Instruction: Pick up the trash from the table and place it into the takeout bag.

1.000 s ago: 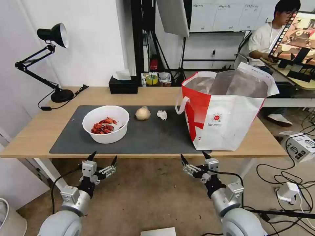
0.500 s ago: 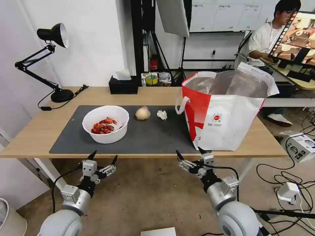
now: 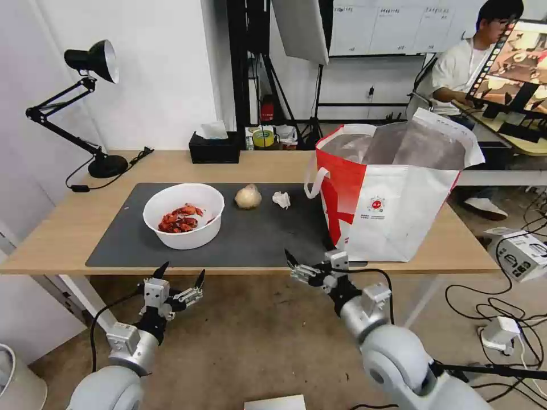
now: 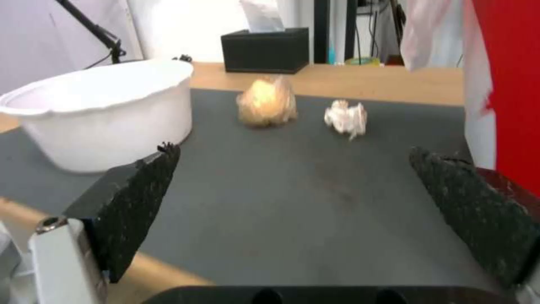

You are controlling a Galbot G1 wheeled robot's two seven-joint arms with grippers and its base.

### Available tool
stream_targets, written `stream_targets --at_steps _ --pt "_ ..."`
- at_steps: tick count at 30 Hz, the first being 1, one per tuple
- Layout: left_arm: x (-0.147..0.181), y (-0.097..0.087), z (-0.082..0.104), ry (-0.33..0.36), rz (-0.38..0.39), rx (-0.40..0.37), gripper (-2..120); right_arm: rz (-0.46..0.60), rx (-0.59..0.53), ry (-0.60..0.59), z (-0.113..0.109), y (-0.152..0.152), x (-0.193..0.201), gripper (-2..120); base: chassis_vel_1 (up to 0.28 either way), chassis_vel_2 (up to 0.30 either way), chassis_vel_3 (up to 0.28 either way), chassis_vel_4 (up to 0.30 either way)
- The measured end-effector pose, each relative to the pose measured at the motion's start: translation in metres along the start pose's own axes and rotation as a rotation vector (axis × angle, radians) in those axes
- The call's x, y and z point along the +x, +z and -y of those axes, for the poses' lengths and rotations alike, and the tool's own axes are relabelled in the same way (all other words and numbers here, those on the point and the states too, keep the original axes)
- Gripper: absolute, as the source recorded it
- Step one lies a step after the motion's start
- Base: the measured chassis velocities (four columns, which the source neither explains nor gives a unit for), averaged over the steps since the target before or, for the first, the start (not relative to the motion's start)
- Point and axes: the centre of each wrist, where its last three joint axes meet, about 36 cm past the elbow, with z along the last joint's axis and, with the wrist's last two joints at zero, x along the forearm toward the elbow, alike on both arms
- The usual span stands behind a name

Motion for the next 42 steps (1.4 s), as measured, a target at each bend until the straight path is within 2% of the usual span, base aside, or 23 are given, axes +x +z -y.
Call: stream_targets --at_steps 9,18,30,42 --pt "0.003 0.000 0.001 -0.002 -0.005 -0.003 100 -0.011 -0.021 0.018 -0.007 -0.014 -0.043 100 0.000 0.000 0.000 0.000" --pt "0.005 0.002 0.005 -0.008 -0.008 0.001 100 -0.067 -0.035 0.084 -0.031 -0.022 -0.090 100 0.000 0.000 0.000 0.000" --pt "0.003 0.006 0.001 -0.007 -0.010 -0.012 100 -0.125 -0.013 0.187 -0.050 -0.038 -0.126 100 0.000 0.000 0.000 0.000" --pt "0.004 0.006 0.005 -0.008 -0.011 -0.001 100 -0.154 -0.023 0.298 -0.054 -0.060 -0.157 100 0.000 0.000 0.000 0.000"
